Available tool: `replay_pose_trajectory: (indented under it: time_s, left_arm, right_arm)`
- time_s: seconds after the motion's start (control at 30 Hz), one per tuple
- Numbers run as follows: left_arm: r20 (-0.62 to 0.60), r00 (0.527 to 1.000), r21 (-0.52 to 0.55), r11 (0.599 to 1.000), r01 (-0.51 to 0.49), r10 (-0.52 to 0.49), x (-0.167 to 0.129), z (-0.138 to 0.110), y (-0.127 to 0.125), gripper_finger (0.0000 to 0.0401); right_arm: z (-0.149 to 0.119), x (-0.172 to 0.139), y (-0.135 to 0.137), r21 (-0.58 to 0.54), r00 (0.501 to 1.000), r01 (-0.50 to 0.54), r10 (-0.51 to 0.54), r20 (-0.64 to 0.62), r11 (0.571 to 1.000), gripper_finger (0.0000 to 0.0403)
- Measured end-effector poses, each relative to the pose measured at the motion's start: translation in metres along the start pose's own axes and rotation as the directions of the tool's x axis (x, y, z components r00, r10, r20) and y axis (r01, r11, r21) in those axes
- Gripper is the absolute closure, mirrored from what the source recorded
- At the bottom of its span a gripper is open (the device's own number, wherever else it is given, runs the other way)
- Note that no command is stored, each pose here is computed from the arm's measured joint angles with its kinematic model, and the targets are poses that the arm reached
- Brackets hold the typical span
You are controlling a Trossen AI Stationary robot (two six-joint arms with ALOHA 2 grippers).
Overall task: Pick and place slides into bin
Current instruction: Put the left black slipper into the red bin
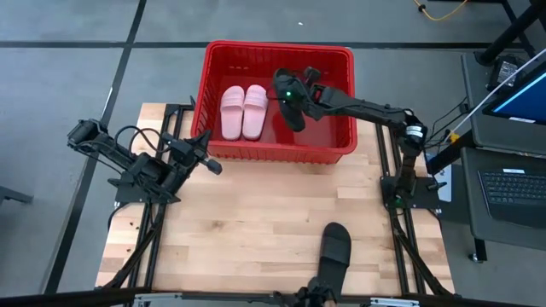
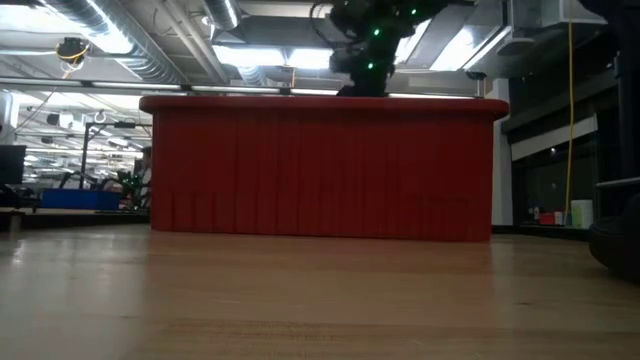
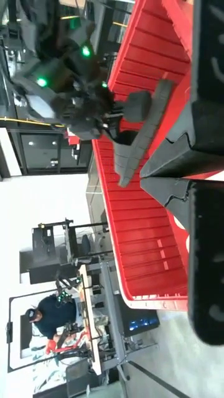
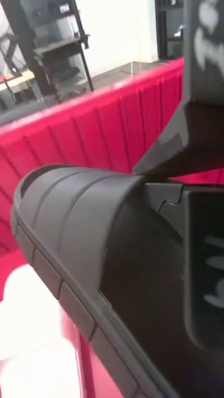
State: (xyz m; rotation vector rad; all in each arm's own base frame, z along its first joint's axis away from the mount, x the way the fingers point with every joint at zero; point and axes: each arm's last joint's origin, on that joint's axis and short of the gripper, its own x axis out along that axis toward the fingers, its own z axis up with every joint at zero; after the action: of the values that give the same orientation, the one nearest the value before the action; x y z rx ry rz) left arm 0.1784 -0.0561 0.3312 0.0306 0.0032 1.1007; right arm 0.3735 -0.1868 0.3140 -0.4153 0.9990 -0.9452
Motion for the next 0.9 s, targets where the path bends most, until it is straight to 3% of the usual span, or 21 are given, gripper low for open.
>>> replay_pose_trajectory:
  time_s: [0.4, 0.63, 0.9]
  left_arm:
    - [0.0, 1.0, -0.001, 1.0, 0.0, 0.0, 0.0, 0.0, 0.0, 0.0398]
    - [-0.001, 1.0, -0.001, 1.0, -0.001, 0.001, 0.0, 0.0, 0.0, 0.04]
    - [-0.001, 1.0, -0.001, 1.0, -0.001, 0.001, 0.0, 0.0, 0.0, 0.04]
  right_arm:
    - [-0.008, 0.043, 0.037, -0.037, 0.995, -0.049, 0.045, -0.087, 0.998, 0.039]
    - [-0.01, 0.05, 0.033, 0.066, 0.994, -0.042, 0.049, -0.095, 0.997, 0.039]
    - [-0.013, 0.057, 0.029, 0.082, 0.993, -0.033, 0.042, -0.107, 0.996, 0.039]
